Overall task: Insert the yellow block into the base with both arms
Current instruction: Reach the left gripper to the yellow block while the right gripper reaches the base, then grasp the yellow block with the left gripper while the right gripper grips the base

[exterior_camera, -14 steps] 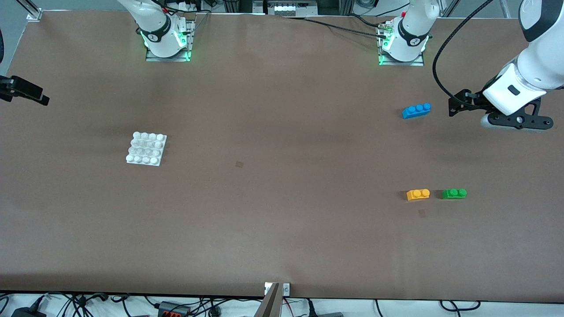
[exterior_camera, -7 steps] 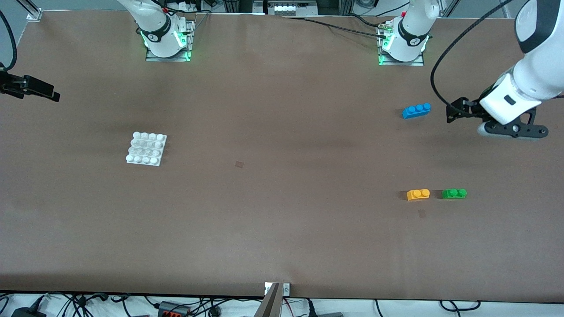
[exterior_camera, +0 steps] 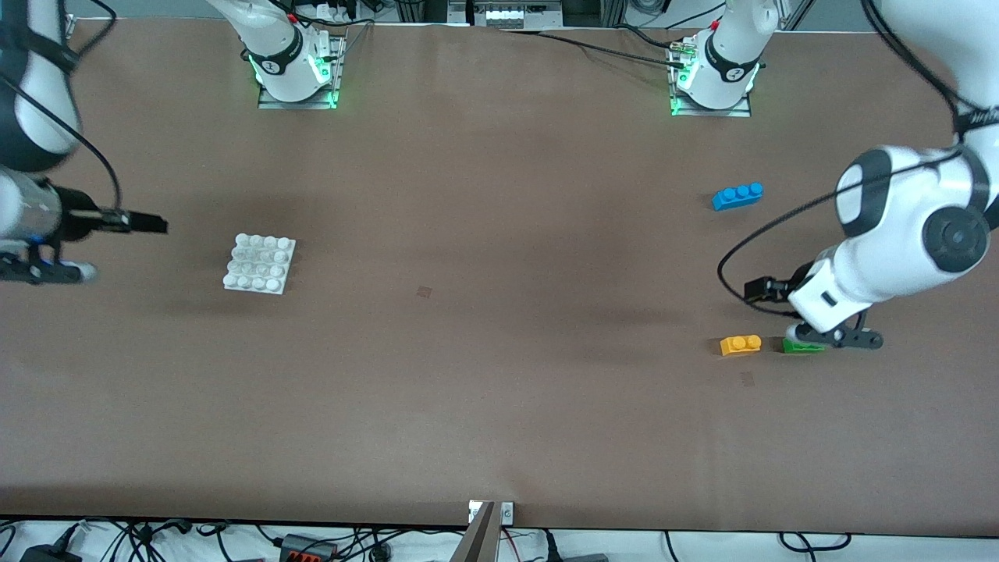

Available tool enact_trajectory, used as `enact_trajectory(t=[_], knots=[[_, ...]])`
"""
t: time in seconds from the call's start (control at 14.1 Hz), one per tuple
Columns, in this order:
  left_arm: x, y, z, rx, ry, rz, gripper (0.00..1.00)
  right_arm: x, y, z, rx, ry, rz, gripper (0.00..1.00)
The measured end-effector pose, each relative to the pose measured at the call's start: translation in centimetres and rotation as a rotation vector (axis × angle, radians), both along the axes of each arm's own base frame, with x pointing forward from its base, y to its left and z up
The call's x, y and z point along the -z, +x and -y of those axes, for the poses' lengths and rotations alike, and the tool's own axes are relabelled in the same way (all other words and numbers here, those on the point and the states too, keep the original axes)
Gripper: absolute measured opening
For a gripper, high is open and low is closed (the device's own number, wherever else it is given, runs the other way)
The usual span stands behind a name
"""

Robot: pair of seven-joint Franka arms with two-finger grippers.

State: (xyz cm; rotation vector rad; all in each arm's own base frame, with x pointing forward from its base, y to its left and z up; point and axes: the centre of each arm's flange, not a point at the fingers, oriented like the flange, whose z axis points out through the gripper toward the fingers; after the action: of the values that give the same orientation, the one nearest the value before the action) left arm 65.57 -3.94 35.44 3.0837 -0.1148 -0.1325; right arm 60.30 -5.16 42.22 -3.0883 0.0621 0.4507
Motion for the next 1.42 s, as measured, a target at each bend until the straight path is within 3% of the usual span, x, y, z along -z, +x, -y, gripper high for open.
enact_trajectory(t=[0.14, 0.5, 0.92, 1.14, 1.42], knots=[[3.2, 1.9, -0.6, -0.014, -0.01, 0.022, 1.0, 5.5, 0.2, -0.6, -0.009, -0.005, 0.043, 1.0], [7.8, 3.6, -1.8, -0.04, -0.022, 0.062, 1.0, 15.0, -3.5, -0.8, 0.037, 0.023, 0.118, 1.0], [7.8, 3.7, -1.2, -0.032, -0.024, 0.063, 1.0, 20.5, -7.6, 0.3, 0.026, 0.027, 0.105, 1.0], [8.2, 3.6, -1.4, -0.034, -0.024, 0.057, 1.0, 22.7, -8.2, 2.3, 0.046, 0.027, 0.092, 1.0], [8.3, 3.6, -1.0, -0.03, -0.025, 0.052, 1.0, 23.8, -8.1, 1.4, 0.03, 0.036, 0.095, 0.92]])
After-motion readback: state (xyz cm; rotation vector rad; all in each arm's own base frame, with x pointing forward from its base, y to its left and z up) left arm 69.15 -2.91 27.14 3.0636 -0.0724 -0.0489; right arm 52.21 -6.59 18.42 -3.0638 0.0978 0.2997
